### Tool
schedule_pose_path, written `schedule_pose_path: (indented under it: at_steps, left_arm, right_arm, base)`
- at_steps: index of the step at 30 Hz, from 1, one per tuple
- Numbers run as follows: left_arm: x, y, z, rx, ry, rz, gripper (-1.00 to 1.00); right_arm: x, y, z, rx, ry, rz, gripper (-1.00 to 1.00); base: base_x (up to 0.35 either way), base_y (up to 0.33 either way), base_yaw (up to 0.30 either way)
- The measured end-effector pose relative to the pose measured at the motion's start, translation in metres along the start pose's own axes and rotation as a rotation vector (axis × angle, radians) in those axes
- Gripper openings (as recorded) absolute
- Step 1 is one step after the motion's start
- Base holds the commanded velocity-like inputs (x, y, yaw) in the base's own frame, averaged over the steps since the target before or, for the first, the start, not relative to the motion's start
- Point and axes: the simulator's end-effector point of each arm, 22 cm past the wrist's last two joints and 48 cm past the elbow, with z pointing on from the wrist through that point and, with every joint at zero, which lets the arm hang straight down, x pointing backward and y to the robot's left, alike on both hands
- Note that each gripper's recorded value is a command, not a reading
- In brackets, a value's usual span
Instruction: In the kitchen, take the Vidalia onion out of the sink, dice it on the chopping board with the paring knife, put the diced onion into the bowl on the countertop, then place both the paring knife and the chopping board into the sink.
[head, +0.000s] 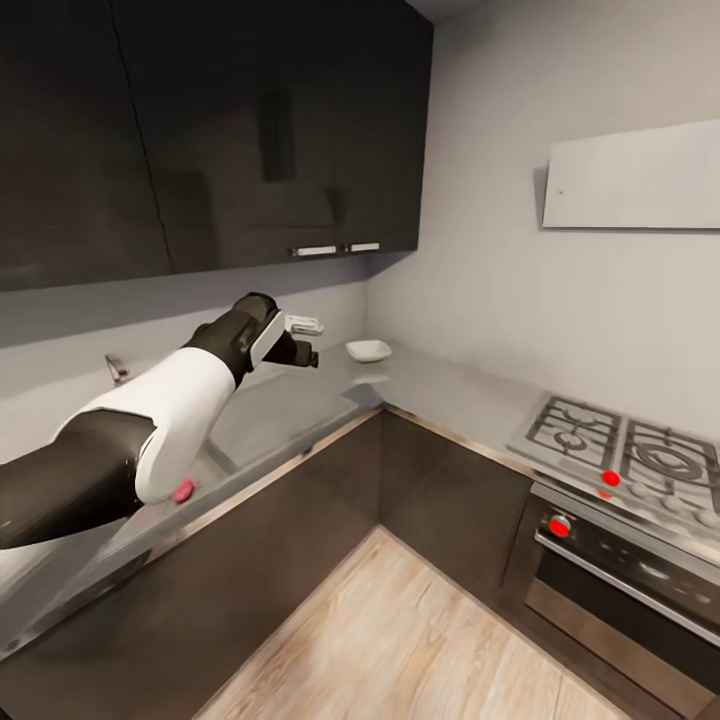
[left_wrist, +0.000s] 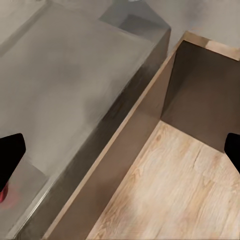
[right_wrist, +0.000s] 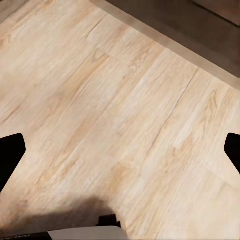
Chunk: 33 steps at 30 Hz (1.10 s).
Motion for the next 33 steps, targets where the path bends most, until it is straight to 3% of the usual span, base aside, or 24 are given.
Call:
schedule_pose_path:
  at_steps: [6, 13, 17, 23, 28, 33]
  left_arm:
    - [0.002, 0.006, 0.001, -0.007, 0.004, -0.005, 1.00]
    - [0.006, 0.008, 0.004, -0.008, 0.009, -0.007, 1.00]
    - [0.012, 0.006, 0.009, -0.005, 0.013, -0.006, 1.00]
    - [0.006, 0.005, 0.012, -0.005, -0.028, -0.006, 1.00]
    - [0.005, 0.005, 0.012, -0.005, -0.033, -0.007, 1.00]
    - [0.007, 0.006, 0.013, -0.007, -0.029, -0.007, 1.00]
  right_arm:
    - [0.011, 0.012, -0.002, -0.015, 0.027, 0.009, 1.00]
    - [0.071, 0.017, -0.019, -0.019, 0.163, 0.012, 1.00]
    - [0.073, 0.017, -0.021, -0.034, 0.162, 0.008, 1.00]
    - [0.039, 0.049, -0.019, -0.180, 0.019, 0.001, 1.00]
    - [0.018, 0.059, -0.022, -0.198, -0.084, 0.002, 1.00]
    - [-0.017, 0.064, -0.032, -0.186, -0.267, 0.001, 1.00]
  base:
    - [0.320, 0.000, 0.000]
    - [0.301, 0.000, 0.000]
    - [0.153, 0.000, 0.000]
    - [0.096, 0.000, 0.000]
    - [0.025, 0.000, 0.000]
    - [0.003, 0.000, 0.000]
